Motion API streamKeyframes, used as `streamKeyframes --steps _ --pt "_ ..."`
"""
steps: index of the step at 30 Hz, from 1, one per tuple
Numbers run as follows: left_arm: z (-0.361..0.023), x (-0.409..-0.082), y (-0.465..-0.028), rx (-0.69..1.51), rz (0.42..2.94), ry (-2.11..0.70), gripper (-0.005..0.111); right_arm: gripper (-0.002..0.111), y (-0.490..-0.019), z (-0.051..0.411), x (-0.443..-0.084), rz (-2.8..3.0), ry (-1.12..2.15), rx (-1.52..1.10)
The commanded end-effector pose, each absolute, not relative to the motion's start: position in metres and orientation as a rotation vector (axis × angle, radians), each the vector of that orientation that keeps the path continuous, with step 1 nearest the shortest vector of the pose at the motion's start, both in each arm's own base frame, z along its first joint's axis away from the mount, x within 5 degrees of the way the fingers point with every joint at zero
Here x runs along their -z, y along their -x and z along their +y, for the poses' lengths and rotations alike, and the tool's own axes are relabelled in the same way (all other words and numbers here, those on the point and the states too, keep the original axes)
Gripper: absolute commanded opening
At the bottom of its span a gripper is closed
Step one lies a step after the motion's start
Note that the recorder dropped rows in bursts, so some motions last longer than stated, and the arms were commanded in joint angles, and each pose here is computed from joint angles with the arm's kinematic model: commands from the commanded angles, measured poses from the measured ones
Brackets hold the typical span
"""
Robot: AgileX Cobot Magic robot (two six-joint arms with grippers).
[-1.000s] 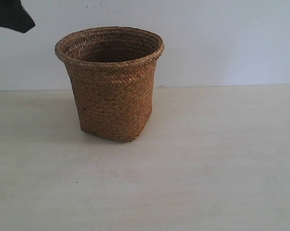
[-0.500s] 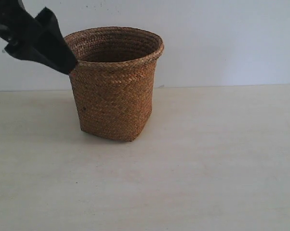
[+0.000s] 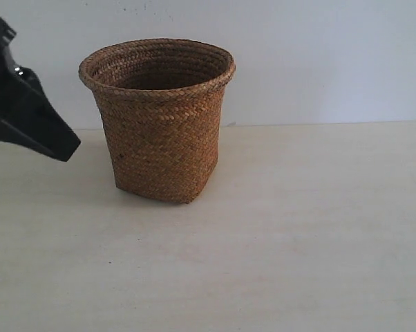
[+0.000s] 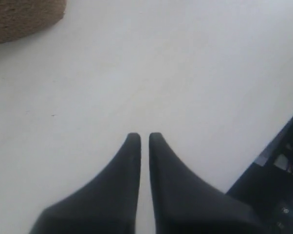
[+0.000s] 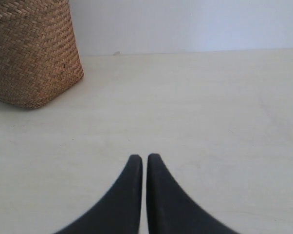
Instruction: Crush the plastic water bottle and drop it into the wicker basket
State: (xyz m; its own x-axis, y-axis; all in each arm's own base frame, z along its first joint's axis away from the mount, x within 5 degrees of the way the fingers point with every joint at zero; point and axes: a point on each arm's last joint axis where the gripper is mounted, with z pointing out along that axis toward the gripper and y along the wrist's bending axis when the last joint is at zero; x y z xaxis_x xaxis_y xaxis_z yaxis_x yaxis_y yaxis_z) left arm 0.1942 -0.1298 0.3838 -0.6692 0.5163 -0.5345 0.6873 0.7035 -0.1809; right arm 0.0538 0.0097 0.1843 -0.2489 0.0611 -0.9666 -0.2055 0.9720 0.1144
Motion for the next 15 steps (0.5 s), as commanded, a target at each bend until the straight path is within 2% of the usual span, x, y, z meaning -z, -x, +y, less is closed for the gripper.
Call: streamKeyframes --steps 1,7,15 --pt "-0.119 -0.384 -0.162 0.632 2.262 -0.785 0.006 0.0 -0.054 0.009 -0.185 1.796 0.105 -0.246" --pt "-0.104 -0.372 -0.13 0.714 2.144 -0.665 0.006 0.0 -0.054 0.009 -0.185 1.796 0.105 -0.246" --pt "-0.092 -0.384 -0.108 0.7 2.036 -0.651 0.006 0.0 -0.054 0.009 -0.185 1.796 0.105 -0.246"
